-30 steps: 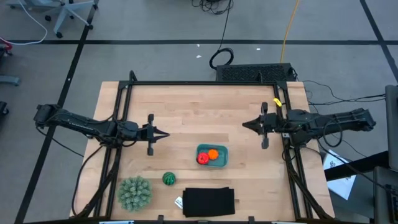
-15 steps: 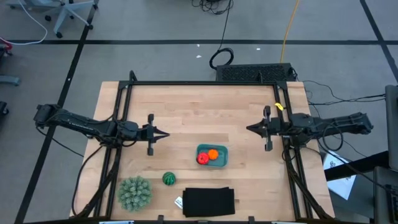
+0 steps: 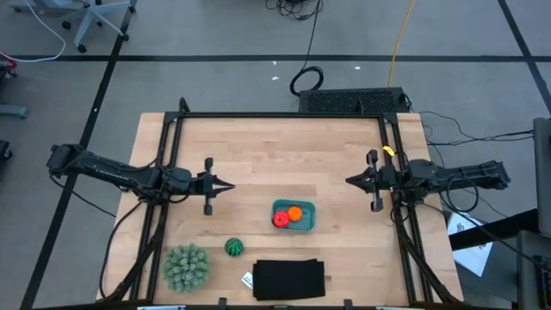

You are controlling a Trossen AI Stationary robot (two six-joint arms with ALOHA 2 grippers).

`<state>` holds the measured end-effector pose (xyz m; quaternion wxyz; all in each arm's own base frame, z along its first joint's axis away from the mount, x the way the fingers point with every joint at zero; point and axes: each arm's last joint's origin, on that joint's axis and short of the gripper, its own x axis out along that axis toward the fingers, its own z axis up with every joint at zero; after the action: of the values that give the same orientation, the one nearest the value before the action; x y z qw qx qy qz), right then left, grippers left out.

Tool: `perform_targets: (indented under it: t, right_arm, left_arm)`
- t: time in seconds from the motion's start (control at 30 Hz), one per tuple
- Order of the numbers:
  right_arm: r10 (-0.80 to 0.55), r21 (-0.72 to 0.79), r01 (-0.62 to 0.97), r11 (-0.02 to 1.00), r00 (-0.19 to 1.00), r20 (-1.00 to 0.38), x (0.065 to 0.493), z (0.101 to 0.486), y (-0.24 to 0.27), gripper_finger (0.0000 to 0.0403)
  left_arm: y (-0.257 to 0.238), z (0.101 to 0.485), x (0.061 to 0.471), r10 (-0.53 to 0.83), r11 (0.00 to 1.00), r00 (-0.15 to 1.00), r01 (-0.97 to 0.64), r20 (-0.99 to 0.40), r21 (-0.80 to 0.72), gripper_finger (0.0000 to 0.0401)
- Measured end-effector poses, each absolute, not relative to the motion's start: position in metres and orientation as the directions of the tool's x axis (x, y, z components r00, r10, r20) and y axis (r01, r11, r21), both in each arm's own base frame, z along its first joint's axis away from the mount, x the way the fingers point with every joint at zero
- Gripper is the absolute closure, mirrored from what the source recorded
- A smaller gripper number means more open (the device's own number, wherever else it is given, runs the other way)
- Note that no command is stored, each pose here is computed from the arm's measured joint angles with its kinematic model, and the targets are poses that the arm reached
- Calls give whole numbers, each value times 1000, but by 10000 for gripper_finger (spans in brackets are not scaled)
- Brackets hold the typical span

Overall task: Pick and placing Produce into tupperware
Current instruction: Put the watermelon into the basket

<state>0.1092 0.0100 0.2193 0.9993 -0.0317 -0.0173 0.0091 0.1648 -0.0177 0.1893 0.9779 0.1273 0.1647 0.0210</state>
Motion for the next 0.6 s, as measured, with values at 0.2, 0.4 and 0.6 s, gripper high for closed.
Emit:
perform_targets:
  t: [0.2, 0.4, 0.6]
  right_arm:
    - [22, -94, -19, 995, 999, 31, 108, 210, 10, 403]
    - [19, -95, -15, 995, 999, 36, 109, 201, 10, 403]
    - [19, -96, -16, 995, 999, 29, 109, 199, 10, 403]
  left_arm:
    - [-18, 189, 165, 83, 966, 945, 1, -317, 258, 380]
    - [-18, 189, 165, 83, 961, 945, 9, -317, 278, 380]
    - [-18, 189, 165, 82, 961, 945, 10, -317, 278, 380]
